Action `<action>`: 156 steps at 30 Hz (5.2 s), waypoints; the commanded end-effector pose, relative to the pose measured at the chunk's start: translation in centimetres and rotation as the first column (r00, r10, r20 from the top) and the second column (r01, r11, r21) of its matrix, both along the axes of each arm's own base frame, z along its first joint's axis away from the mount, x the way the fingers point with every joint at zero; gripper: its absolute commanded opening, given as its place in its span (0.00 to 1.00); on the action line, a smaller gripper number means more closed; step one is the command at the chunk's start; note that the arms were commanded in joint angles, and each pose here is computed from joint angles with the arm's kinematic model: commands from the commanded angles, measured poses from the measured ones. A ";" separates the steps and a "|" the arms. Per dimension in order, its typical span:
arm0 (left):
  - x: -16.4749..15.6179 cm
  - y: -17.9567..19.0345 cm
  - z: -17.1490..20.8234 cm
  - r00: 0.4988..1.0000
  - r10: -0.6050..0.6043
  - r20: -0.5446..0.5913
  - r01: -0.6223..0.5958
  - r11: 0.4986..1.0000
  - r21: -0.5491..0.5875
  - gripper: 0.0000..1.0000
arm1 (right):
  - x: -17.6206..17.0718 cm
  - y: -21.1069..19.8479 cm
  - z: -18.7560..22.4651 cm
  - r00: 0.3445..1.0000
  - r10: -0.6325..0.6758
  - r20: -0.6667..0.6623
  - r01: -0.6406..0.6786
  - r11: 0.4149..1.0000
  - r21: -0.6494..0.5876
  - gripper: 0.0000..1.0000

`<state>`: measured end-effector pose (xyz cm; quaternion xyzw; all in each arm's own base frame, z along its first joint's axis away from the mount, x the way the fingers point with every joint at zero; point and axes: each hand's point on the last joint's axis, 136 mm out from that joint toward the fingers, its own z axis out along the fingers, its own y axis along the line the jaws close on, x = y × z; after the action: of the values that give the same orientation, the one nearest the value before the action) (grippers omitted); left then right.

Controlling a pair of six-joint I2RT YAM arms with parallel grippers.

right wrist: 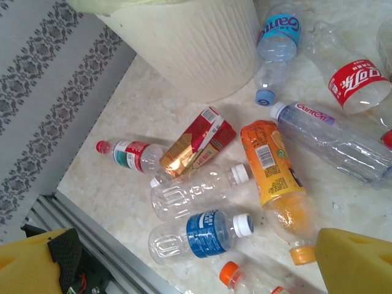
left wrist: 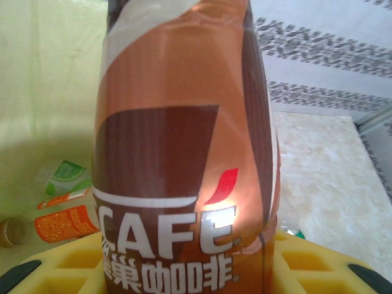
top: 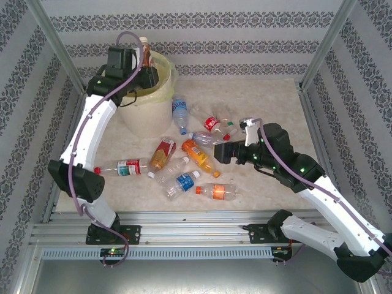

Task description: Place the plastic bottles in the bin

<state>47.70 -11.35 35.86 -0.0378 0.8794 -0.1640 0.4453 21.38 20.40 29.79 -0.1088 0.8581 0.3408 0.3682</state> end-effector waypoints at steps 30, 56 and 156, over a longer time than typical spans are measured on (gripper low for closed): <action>1.7 2.3 -3.5 0.982 0.021 -0.187 -0.008 0.997 0.074 0.87 | -0.1 -2.1 -3.2 0.993 -0.087 -0.081 0.077 0.989 -0.127 0.98; -10.0 -7.5 6.8 0.914 -0.374 0.157 0.381 0.925 -0.013 1.00 | 1.6 -6.2 -4.0 0.946 -0.304 -0.113 0.274 0.935 -0.224 0.98; -18.8 -20.4 -12.6 0.666 -0.743 0.067 0.746 0.663 -0.064 1.00 | 23.5 -8.1 -24.1 0.902 -0.134 -0.410 -0.144 0.802 -0.579 0.39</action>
<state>28.79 -30.68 22.09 0.3105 0.8131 -0.3522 0.3440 45.42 12.51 3.54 -0.1423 0.9822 0.0769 0.0952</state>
